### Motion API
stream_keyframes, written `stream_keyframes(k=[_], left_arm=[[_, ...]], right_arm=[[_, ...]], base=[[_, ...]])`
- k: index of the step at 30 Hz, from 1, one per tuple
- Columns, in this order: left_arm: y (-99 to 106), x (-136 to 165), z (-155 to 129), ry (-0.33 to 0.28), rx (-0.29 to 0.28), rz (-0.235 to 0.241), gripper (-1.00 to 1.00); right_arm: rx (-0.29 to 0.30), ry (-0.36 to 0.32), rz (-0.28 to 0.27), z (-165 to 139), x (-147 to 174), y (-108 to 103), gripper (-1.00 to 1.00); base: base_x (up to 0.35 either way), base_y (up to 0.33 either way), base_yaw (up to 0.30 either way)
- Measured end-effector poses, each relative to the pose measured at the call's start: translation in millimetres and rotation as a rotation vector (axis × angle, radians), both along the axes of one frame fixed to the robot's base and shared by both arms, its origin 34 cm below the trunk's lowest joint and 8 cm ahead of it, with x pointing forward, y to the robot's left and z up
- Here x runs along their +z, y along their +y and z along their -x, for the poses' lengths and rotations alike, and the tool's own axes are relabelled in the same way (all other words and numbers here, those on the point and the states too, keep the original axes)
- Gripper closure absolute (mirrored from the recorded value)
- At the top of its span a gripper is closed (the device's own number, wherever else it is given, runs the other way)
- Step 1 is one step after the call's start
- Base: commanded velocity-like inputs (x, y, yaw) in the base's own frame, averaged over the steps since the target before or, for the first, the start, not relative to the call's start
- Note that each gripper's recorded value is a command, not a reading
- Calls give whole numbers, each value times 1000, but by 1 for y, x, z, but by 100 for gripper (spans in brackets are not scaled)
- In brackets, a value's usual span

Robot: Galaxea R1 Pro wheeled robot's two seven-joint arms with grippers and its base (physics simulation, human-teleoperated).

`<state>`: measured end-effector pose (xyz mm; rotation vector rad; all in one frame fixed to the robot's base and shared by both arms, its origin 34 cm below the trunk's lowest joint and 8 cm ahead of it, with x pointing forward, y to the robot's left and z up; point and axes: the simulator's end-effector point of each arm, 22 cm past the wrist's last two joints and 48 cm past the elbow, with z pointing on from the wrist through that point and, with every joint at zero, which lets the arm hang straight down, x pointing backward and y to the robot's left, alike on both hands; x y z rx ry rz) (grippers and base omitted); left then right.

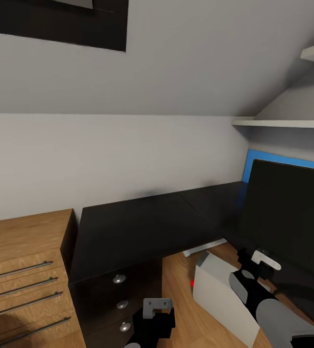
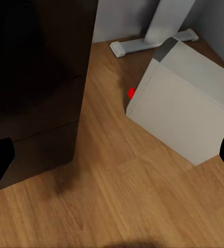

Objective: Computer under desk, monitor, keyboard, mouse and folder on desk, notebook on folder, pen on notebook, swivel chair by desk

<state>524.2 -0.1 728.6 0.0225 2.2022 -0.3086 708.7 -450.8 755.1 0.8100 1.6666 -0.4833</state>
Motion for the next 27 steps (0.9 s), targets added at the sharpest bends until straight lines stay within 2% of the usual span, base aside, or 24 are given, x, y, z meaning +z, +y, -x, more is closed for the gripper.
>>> stream_keyframes(k=[16, 27], left_arm=[[0, -32, 4, 1, 0, -1, -100], [0, -32, 4, 2, -1, -2, -100]], right_arm=[[0, -4, 5, 3, -29, -1, -100], [-3, -7, 1, 3, -28, -1, -100]], base=[[0, 0, 0], [0, 0, 0]])
